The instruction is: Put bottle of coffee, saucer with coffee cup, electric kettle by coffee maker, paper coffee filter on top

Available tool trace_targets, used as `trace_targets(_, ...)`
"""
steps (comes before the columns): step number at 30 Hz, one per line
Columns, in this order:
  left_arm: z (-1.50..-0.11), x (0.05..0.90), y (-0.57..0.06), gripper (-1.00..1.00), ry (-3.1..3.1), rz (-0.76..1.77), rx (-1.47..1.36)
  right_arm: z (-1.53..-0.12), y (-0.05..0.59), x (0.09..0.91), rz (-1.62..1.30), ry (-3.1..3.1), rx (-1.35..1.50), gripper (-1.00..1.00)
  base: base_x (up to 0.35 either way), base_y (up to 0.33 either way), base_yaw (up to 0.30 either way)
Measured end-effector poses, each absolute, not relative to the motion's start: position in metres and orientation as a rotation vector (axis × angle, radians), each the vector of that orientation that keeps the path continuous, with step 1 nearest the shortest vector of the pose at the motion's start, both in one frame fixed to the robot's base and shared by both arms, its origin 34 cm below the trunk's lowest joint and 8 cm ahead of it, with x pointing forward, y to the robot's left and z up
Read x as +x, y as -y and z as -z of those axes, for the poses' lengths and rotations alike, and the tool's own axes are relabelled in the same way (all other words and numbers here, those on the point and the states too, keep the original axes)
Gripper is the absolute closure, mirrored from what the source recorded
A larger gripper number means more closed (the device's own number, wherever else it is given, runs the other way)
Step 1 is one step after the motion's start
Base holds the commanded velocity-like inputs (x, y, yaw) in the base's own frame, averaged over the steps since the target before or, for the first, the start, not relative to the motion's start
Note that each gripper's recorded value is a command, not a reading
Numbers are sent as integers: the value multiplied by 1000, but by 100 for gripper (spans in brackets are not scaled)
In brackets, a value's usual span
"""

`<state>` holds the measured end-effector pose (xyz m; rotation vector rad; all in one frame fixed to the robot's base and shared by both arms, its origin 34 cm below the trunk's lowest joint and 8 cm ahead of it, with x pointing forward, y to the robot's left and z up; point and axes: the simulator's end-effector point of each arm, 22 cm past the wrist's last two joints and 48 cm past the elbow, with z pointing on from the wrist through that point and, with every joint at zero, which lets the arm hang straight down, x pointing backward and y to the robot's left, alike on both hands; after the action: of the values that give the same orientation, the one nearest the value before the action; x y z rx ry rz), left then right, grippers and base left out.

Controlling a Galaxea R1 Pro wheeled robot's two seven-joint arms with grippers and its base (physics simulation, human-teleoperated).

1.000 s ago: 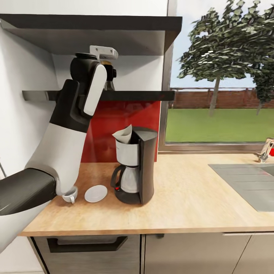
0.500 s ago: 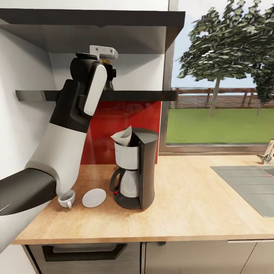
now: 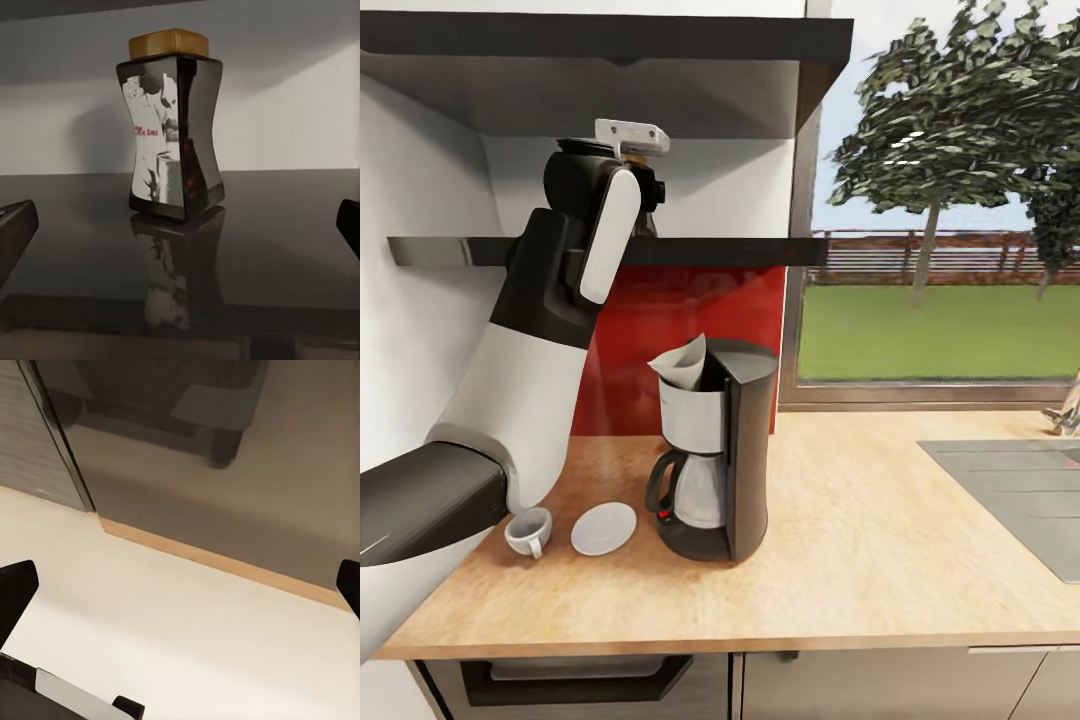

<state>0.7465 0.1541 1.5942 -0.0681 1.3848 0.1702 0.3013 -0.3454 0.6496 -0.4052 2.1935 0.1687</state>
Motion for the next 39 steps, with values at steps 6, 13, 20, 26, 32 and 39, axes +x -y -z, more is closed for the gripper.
trace_targets(6, -1594, 746, -154, -100, -1384, -170, -68, -650, 346, 301, -168, -2193, -405, -100, 86, 0, 0)
trace_targets(13, -1594, 746, -154, -100, -1385, -170, -68, -650, 346, 301, -168, -2193, -405, -100, 47, 4, 0)
trace_targets(20, -1594, 746, -154, -100, -1385, -171, -68, -650, 346, 301, -168, -2193, -404, -100, 115, 66, 0)
trace_targets(26, -1594, 747, -154, -100, -1385, -171, -68, -650, 346, 301, -168, -2194, -405, -100, 24, 15, 0)
trace_targets(32, -1594, 747, -154, -100, -1385, -170, -68, -648, 342, 299, -177, -2197, -410, -100, 34, 21, 0)
trace_targets(39, -1594, 746, -154, -100, -1385, -170, -68, -645, 337, 266, -196, -2216, -423, -100, 1, 1, 0)
